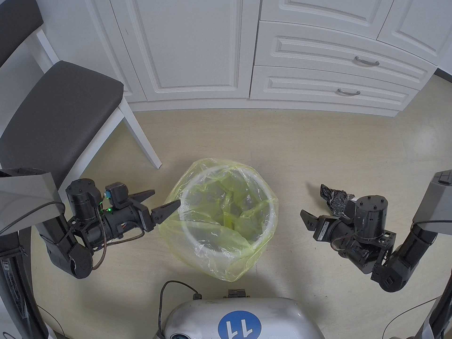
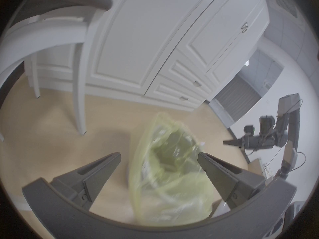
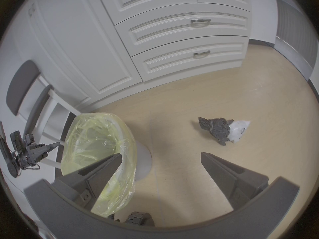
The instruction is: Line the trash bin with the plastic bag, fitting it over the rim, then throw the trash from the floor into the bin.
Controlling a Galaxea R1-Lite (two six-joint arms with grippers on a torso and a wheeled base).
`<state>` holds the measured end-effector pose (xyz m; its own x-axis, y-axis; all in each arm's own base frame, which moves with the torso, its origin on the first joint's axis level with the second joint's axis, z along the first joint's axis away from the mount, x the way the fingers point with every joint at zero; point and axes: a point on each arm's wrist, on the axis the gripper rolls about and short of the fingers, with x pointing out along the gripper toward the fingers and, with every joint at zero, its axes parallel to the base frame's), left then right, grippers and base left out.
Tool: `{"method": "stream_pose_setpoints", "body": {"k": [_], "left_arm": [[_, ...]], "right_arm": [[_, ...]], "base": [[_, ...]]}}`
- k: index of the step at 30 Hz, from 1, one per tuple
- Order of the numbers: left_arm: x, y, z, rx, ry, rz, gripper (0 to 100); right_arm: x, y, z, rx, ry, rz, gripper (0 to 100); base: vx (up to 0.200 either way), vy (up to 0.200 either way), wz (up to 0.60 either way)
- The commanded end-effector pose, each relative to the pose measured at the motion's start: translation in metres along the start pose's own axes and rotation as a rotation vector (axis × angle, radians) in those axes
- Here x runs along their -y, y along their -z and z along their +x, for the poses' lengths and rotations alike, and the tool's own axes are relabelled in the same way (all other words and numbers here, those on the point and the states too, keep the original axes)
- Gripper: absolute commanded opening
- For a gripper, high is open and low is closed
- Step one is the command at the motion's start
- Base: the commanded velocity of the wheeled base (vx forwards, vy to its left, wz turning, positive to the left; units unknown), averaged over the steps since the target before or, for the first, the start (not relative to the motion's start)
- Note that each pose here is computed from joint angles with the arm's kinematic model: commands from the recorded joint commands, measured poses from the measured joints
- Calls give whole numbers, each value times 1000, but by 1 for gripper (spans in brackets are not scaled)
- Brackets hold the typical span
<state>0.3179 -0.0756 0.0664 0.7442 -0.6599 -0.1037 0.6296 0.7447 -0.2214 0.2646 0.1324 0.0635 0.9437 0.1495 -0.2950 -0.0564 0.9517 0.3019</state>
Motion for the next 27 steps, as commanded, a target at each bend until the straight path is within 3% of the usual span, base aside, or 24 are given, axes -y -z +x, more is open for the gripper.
{"method": "stream_pose_setpoints", "body": {"k": [1,5,10,27], "left_arm": [[11,-16,29,101,82,-3,100],[1,-21,48,139,88,-5,100],[-35,-6,57,106,43,-45,100],[-67,26,76,77,9,-129,100]], "right_arm": [[11,14,-13,-26,17,74,100],[17,23,-15,-23,21,86,100],[7,26,-18,-3,-30,47,100],[8,22,-19,5,-26,48,100]], "base": [[0,0,0],[0,0,0],[0,0,0],[0,0,0]]}}
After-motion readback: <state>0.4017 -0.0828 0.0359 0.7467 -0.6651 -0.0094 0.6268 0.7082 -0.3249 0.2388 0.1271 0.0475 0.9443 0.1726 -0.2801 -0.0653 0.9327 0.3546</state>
